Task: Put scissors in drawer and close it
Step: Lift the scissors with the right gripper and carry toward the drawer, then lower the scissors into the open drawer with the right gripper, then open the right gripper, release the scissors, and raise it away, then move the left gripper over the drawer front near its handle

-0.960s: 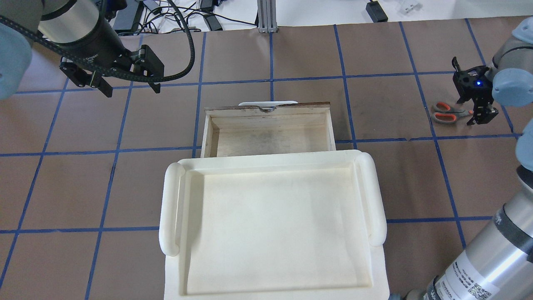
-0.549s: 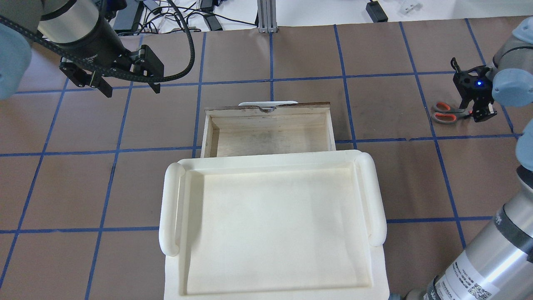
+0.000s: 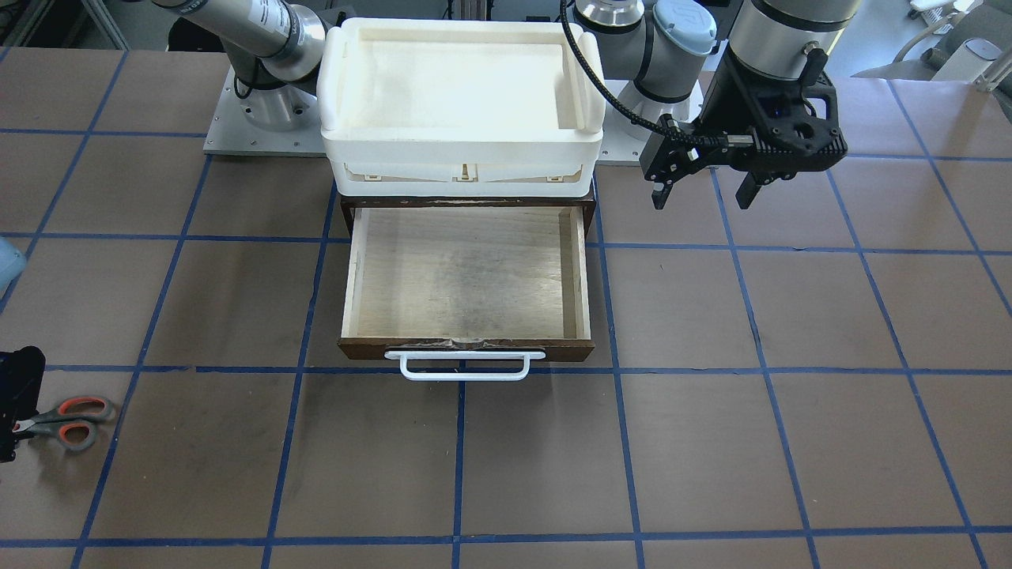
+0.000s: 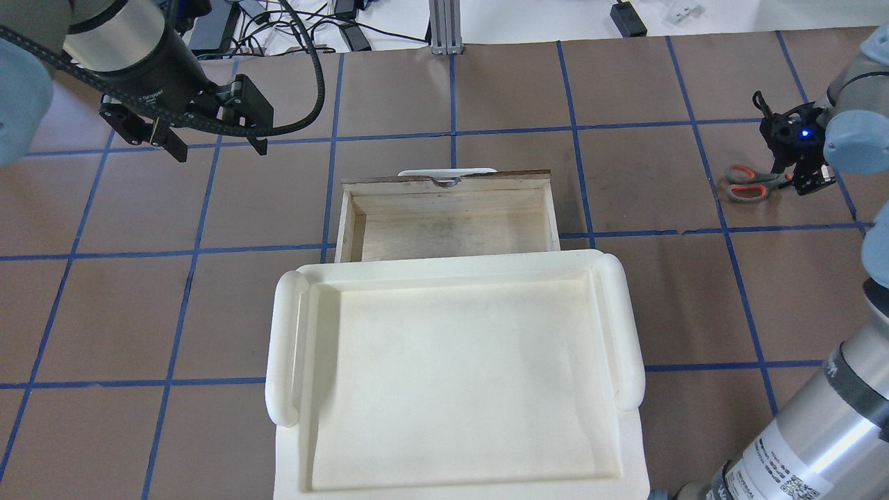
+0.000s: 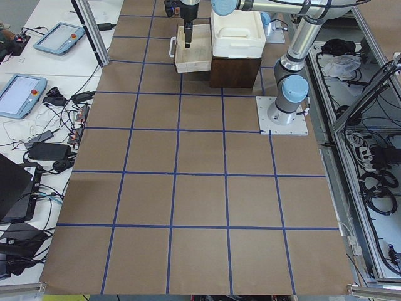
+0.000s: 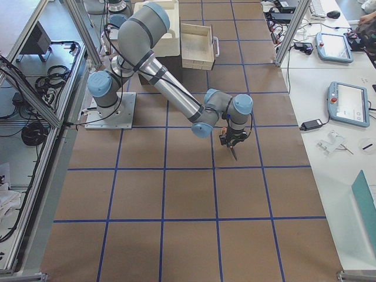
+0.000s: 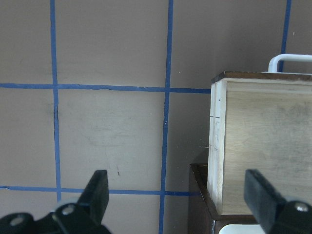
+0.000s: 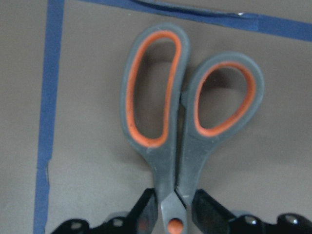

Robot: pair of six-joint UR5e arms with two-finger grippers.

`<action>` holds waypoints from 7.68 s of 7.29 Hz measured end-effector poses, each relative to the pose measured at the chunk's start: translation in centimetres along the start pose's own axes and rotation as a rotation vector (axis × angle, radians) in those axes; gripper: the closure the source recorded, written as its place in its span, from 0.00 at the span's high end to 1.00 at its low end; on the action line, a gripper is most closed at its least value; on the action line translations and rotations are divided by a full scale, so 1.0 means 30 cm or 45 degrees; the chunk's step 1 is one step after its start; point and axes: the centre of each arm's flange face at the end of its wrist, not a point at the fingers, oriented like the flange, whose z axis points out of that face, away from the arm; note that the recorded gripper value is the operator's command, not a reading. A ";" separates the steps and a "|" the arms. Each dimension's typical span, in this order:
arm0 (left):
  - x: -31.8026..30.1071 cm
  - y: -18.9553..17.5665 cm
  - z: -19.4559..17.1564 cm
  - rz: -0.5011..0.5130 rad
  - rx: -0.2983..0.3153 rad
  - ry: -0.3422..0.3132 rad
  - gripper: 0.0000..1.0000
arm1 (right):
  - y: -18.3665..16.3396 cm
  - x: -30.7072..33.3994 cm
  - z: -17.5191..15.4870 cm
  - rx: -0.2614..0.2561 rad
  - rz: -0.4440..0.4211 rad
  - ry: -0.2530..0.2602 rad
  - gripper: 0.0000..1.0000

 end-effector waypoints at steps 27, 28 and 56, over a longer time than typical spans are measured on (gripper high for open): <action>-0.005 0.005 0.011 0.076 -0.005 0.015 1.00 | -2.025 -0.144 -0.632 0.097 0.205 -0.092 0.32; -0.005 0.007 0.013 0.094 -0.003 0.016 1.00 | -2.033 -0.141 -0.624 0.111 0.216 -0.096 0.56; 0.839 -0.464 0.976 -0.074 0.065 -0.032 1.00 | -1.183 -0.356 -1.138 0.102 2.133 -0.118 1.00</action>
